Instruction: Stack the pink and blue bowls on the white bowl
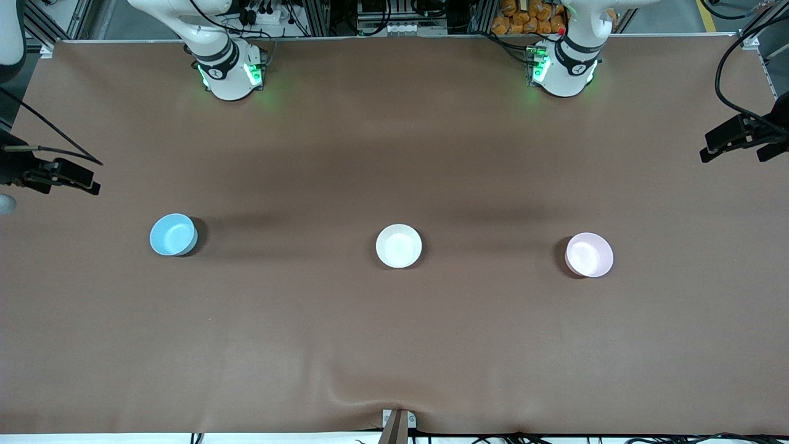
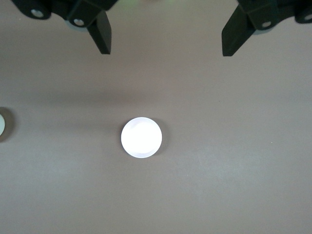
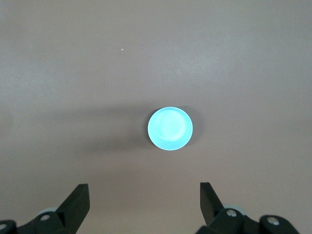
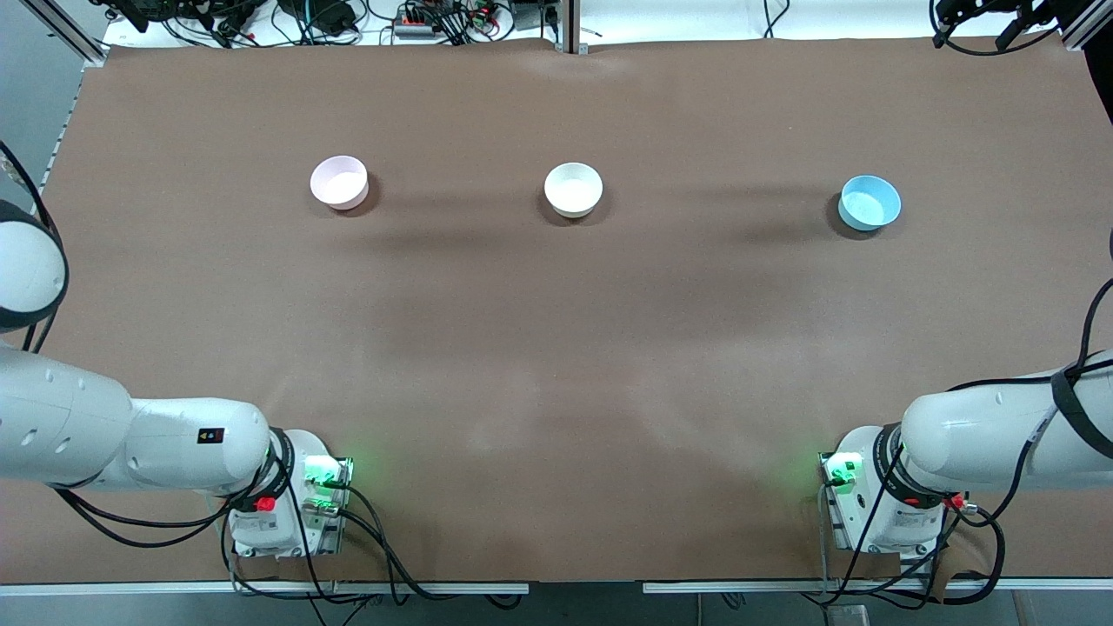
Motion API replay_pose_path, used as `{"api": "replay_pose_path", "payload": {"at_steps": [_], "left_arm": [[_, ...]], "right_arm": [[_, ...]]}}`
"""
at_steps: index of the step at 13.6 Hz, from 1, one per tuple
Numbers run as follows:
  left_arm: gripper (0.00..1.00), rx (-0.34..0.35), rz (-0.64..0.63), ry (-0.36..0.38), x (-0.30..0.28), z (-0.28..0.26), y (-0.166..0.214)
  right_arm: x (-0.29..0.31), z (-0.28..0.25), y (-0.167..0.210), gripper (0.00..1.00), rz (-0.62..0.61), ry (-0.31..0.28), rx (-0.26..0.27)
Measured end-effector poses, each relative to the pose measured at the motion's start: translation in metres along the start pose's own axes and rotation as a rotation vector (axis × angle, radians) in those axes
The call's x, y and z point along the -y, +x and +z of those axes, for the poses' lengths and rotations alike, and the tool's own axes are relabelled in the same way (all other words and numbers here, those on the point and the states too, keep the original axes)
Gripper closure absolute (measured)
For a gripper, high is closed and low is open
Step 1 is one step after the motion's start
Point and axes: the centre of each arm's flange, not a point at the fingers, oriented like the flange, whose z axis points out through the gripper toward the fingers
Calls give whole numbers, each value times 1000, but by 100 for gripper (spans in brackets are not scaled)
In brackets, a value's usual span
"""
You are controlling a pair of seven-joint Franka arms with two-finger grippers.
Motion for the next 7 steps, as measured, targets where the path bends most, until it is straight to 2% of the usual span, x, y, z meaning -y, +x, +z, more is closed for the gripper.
{"api": "replay_pose_path", "payload": {"at_steps": [7], "left_arm": [[0,92,26,-5,38,105,60]], "right_arm": [[-6,9,3,0,11,0,-2]]}}
